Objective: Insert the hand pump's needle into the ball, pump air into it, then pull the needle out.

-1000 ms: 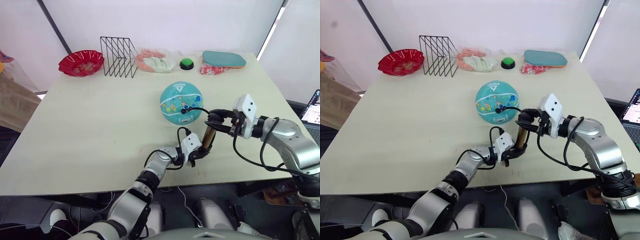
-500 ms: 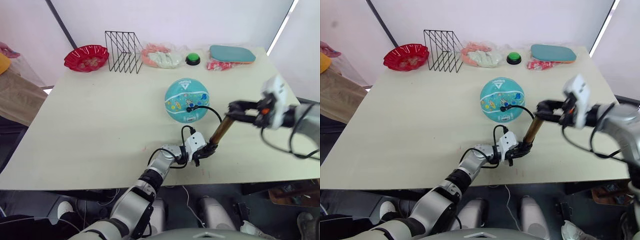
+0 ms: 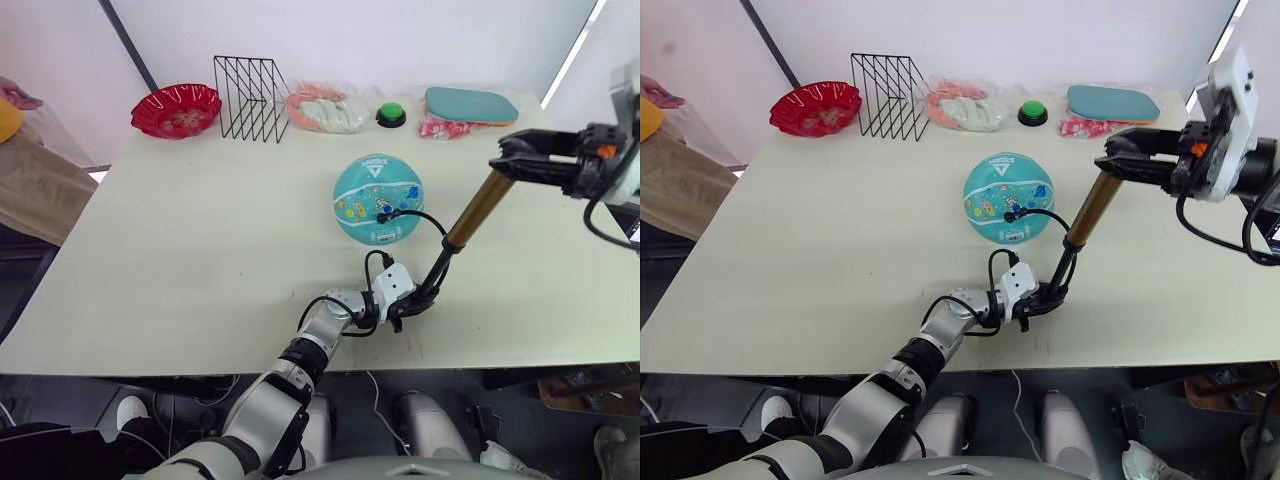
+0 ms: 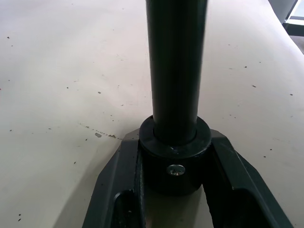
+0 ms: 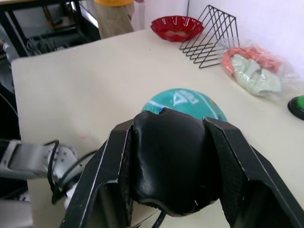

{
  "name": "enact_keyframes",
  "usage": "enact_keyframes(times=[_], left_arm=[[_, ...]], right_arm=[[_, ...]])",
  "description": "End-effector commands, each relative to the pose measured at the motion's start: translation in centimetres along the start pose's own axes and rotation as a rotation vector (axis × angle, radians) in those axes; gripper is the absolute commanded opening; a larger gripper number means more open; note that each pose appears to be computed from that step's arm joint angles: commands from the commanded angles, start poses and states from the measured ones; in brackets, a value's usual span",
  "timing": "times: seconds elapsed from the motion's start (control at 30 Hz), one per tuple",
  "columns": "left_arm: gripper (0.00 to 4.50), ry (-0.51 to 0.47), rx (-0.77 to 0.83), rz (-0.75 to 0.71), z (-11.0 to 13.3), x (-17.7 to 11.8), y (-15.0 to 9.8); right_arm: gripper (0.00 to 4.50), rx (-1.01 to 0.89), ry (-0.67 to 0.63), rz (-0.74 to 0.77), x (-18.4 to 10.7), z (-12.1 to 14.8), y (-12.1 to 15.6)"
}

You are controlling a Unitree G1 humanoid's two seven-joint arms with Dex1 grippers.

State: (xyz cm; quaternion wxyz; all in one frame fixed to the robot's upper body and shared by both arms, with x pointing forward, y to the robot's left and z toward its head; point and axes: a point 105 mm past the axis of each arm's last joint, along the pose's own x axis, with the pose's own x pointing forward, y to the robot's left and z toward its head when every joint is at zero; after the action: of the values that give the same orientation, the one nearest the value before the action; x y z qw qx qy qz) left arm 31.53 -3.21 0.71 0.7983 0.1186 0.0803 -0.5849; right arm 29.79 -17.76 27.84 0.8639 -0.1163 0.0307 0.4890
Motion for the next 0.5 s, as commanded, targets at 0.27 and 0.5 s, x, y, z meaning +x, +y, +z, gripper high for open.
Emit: enact_keyframes(times=[0.27,0.5], left_arm=[[1.07,0.123,-0.104,0.006,-4.1,-1.0,-1.0],[1.07,0.123,-0.098,0.006,-3.9,-1.0,-0.9]], right_arm=[[1.64,0.117,0.208,0.095,4.4,-12.6,3.7],[1.64,0.171,0.279,0.184,8.1,-18.0,7.7]])
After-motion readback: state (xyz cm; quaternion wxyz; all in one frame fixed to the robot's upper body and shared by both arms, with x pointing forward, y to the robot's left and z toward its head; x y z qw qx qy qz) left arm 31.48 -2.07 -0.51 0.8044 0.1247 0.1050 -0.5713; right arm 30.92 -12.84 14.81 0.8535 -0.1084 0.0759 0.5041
